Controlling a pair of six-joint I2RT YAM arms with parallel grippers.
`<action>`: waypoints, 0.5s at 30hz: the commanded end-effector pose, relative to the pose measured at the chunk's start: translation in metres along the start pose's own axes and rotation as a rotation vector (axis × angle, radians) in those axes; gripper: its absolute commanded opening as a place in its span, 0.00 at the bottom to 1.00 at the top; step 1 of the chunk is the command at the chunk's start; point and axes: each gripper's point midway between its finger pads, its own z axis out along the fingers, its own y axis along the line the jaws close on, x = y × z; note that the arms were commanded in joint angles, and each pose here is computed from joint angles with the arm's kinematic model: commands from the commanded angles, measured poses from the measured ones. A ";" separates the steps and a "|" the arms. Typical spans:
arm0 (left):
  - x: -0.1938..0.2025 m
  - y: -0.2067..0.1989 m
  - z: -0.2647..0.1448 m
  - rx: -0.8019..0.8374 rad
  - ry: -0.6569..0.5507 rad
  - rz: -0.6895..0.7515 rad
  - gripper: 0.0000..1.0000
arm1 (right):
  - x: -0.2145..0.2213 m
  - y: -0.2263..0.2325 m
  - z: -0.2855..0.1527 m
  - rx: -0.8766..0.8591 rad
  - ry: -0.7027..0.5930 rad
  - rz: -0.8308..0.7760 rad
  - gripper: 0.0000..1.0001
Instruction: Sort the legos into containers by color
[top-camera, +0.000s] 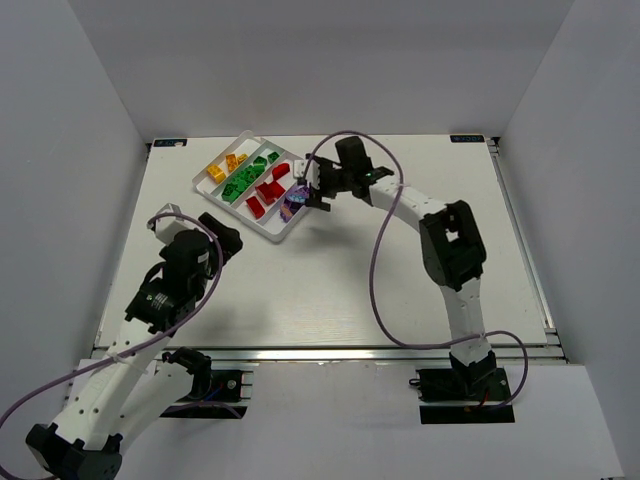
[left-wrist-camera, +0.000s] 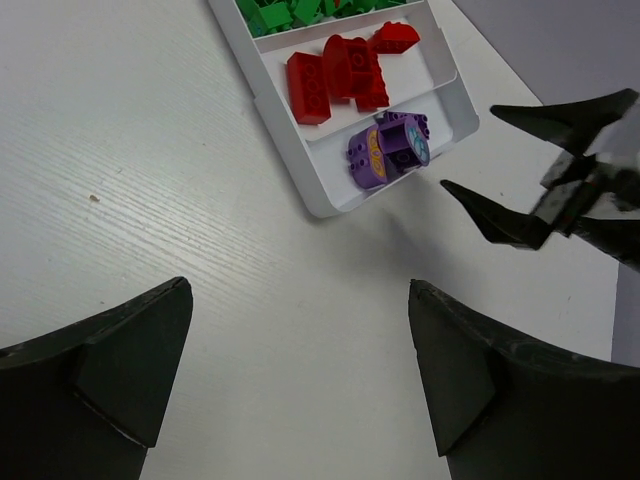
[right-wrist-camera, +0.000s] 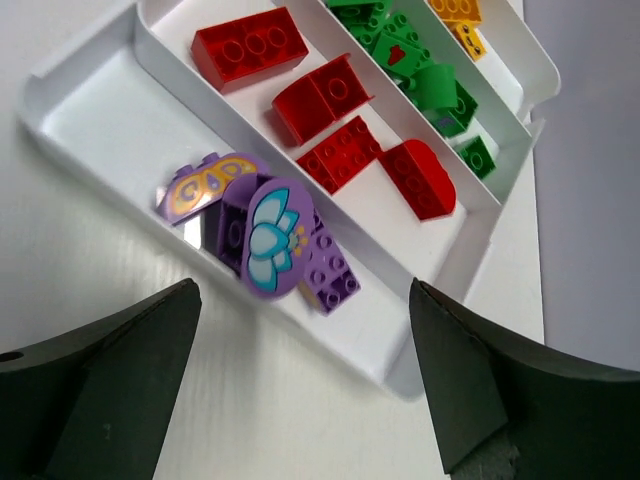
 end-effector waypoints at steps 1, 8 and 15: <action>-0.021 -0.022 -0.007 0.071 -0.038 -0.009 0.98 | -0.056 -0.042 -0.064 0.134 -0.084 0.018 0.89; -0.039 -0.050 -0.012 0.157 -0.060 0.012 0.98 | -0.050 -0.042 -0.142 0.384 0.092 0.297 0.89; -0.042 -0.090 -0.014 0.279 0.000 0.098 0.98 | -0.045 -0.024 -0.221 0.428 0.124 0.627 0.89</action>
